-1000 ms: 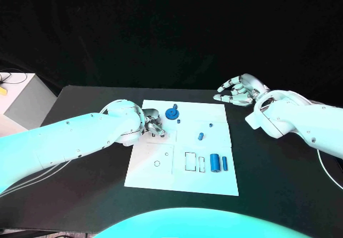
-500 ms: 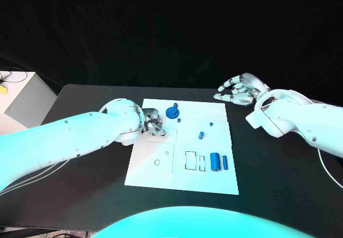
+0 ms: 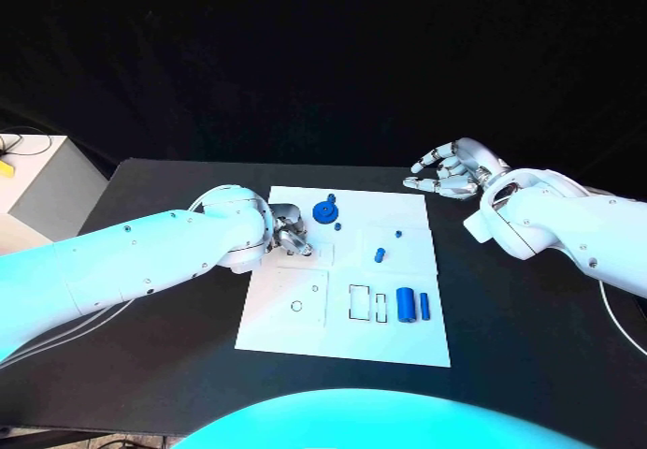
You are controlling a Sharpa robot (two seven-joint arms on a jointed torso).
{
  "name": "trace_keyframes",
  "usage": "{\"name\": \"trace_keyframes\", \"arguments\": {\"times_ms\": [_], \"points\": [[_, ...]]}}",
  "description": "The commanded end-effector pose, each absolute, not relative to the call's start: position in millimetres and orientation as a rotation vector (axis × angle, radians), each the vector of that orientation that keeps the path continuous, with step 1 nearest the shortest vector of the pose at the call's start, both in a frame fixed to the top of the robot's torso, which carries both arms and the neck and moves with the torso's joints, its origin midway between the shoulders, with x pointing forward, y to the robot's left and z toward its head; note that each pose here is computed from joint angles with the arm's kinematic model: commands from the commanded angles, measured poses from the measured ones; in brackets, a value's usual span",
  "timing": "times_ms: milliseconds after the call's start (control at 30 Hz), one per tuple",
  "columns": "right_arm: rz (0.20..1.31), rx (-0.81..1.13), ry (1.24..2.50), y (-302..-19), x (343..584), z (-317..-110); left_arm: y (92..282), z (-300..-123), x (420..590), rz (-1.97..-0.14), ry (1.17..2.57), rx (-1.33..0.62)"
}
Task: Assemble the parts on the task board
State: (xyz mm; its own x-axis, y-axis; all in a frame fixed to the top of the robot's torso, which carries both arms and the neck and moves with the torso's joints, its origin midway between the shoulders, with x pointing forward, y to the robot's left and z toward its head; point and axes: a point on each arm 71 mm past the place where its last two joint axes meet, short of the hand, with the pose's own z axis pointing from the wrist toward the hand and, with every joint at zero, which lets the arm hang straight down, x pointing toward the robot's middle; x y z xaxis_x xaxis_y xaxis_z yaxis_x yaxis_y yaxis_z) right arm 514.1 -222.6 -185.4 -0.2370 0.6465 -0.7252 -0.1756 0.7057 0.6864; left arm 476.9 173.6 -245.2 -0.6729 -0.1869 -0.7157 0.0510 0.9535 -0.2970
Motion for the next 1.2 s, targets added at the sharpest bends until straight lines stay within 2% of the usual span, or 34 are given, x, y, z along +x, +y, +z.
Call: {"name": "trace_keyframes", "arguments": {"times_ms": [33,600,1200], "points": [[0.808,0.370,1.651,-221.2,513.6,-185.9,171.7,-248.9,475.5,-0.374,2.316,-0.078],[0.809,0.369,1.653,-221.4,513.2,-186.3,168.7,-255.5,475.4,-0.357,2.411,-0.043],[0.809,0.369,1.659,-221.1,513.2,-187.8,171.3,-255.8,478.8,-0.350,2.403,-0.056]]}}
